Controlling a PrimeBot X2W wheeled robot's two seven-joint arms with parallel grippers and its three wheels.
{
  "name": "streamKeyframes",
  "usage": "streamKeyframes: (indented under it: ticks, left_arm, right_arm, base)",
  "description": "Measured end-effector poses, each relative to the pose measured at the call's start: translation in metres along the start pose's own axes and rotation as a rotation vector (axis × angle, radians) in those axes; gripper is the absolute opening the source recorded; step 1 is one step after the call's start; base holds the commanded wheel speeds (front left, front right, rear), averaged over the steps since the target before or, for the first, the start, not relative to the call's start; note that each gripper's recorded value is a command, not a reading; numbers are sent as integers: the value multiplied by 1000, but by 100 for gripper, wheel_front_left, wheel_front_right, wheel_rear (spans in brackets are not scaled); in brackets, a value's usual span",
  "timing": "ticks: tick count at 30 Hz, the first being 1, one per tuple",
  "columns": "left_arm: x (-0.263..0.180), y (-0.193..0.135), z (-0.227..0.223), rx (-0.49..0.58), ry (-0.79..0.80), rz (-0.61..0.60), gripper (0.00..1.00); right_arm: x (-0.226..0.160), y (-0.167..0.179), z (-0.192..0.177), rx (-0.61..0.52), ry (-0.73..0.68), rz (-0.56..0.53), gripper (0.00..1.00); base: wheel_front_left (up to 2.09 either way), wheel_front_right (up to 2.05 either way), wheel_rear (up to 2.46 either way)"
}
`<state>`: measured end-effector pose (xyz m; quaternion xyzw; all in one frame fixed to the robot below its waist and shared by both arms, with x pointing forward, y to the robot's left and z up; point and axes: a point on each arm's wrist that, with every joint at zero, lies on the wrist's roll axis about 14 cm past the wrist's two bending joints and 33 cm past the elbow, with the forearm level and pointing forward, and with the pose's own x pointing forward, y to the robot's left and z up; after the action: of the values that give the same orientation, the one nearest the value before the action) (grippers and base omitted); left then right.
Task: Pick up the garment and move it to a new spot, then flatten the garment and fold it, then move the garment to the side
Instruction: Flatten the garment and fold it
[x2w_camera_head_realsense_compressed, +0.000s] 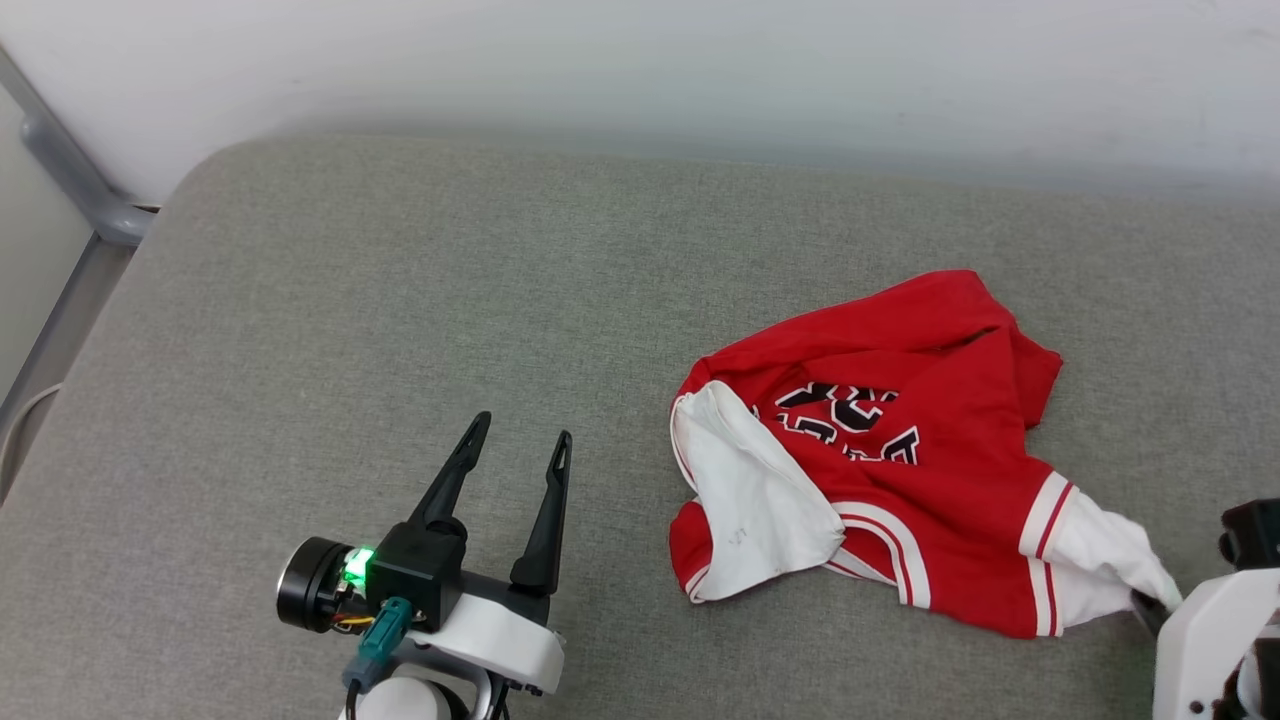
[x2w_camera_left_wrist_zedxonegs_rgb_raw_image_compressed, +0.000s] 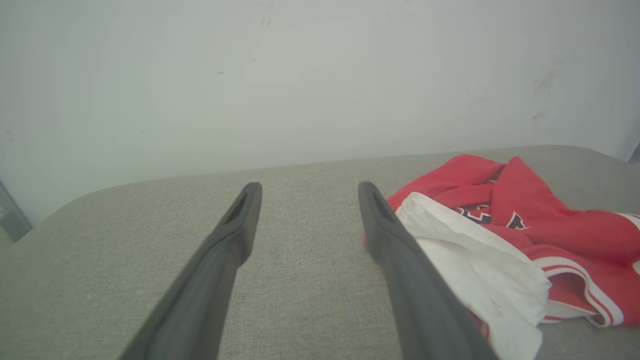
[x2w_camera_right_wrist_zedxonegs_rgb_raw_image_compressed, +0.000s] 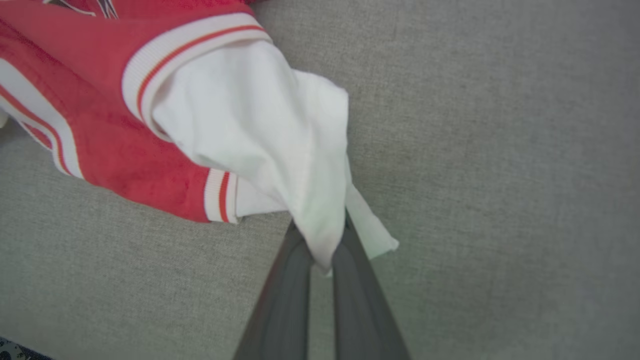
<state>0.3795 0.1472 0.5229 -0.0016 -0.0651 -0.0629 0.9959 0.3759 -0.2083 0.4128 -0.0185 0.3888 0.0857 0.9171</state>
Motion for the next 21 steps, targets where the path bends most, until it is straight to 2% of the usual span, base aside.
streamKeyframes:
  ticks: [1,2,3,7,11,12,13,19,21]
  left_arm:
    - [0,0,0,0,0,0,100]
    - [0,1,0,1,0,2,100]
    - [-1,2,1,1,-1,3,100]
    - [-2,6,2,-12,-6,18,100]
    - [-3,5,8,-17,-22,17,100]
    - [-5,9,11,-78,-33,40,100]
    - [-5,9,11,-78,-33,40,100]
    - [-8,6,17,-96,-51,35,100]
    - [-9,4,20,-97,-60,29,100]
  right_arm:
    - [3,2,-2,7,-6,3,0]
    - [5,1,0,21,-29,-2,45]
    - [7,0,2,40,-45,-7,100]
    - [10,9,13,34,-113,16,100]
    - [-1,12,54,53,-330,34,100]
    - [-11,13,70,72,-437,37,100]
    - [-11,13,70,72,-437,37,100]
    - [-44,31,99,29,-693,53,100]
    - [-54,40,102,52,-759,65,100]
  base:
    - [0,0,0]
    - [0,0,0]
    - [0,0,0]
    - [0,0,0]
    - [0,0,0]
    - [0,0,0]
    - [0,0,0]
    - [0,0,0]
    - [0,0,0]
